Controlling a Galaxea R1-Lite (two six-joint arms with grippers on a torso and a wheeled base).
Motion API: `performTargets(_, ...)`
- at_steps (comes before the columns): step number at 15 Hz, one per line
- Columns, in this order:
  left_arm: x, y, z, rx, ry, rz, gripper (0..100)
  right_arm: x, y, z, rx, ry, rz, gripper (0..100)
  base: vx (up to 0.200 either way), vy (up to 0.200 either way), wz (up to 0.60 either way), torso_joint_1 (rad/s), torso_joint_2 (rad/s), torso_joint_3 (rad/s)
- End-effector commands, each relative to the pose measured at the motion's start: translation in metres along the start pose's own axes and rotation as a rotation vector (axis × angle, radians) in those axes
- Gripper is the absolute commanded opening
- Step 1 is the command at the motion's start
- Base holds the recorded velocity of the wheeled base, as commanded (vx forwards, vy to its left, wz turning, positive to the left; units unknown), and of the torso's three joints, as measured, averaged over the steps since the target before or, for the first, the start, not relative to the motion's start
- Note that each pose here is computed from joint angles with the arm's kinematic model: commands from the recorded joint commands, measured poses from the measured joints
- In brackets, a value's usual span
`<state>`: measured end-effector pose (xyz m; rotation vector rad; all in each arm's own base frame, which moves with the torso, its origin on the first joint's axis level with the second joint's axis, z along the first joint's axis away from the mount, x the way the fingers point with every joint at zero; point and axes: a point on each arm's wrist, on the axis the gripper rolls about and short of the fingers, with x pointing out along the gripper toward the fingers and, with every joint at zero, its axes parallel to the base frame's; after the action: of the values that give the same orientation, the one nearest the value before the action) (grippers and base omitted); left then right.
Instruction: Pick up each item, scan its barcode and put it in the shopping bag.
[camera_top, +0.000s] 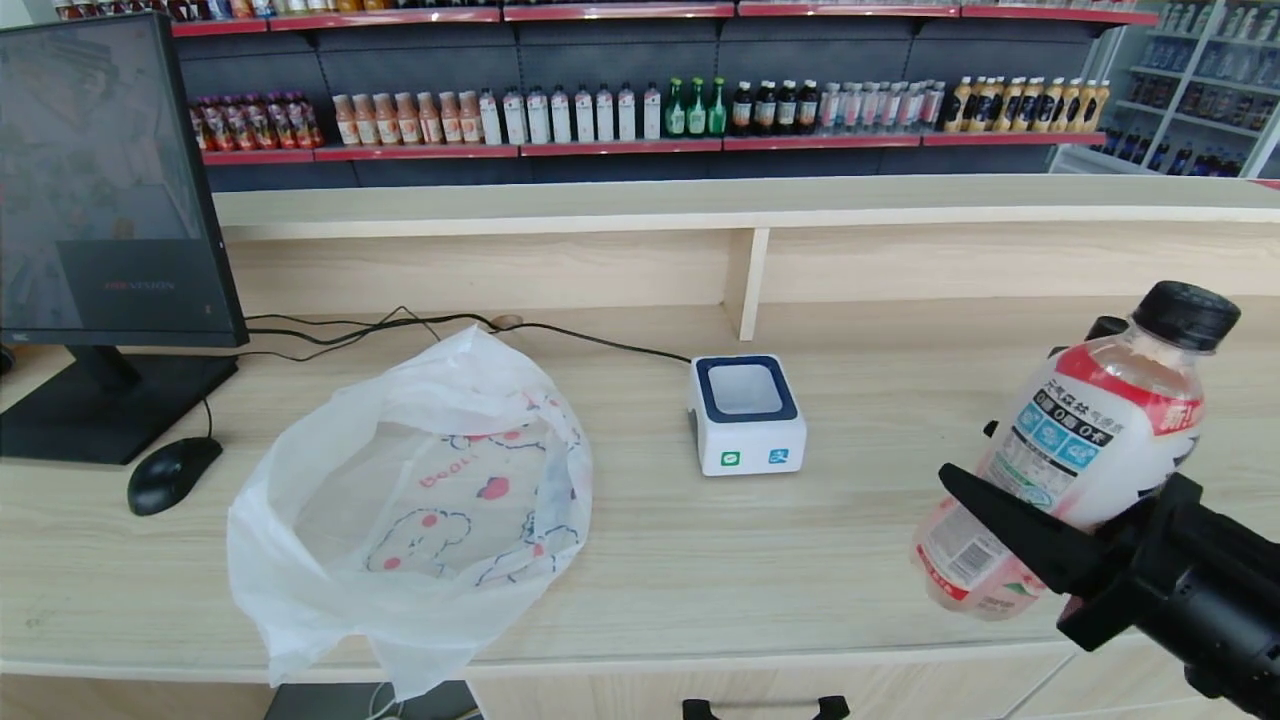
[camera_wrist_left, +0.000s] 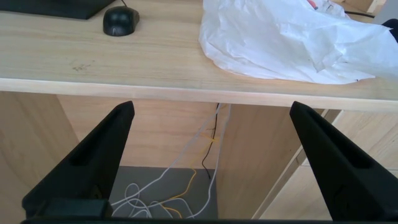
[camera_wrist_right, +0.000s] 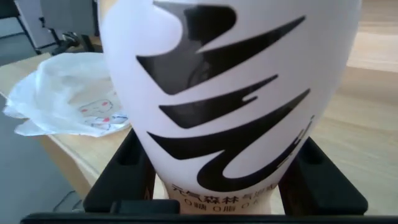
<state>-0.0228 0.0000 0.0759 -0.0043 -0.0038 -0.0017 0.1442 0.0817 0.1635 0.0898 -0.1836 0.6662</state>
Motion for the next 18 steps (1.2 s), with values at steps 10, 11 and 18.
performTargets(10, 0.000, 0.000, 0.000, 0.000, -0.001, 0.000, 100, 0.011, 0.056, 0.016, 0.531, 0.001, 0.377, 0, 0.000, 0.000, 0.00, 0.000, 0.00, 0.000)
performTargets(11, 0.000, 0.000, 0.000, 0.000, -0.001, 0.000, 100, 0.021, 0.061, 0.019, 0.550, -0.008, 0.401, 0, 0.000, 0.000, 0.00, 0.000, 0.00, 0.000)
performTargets(18, 0.000, 0.000, 0.000, 0.000, -0.001, 0.000, 100, 0.072, 0.078, 0.030, 0.712, -0.049, 0.465, 0, 0.000, 0.000, 0.00, 0.000, 0.00, 0.000)
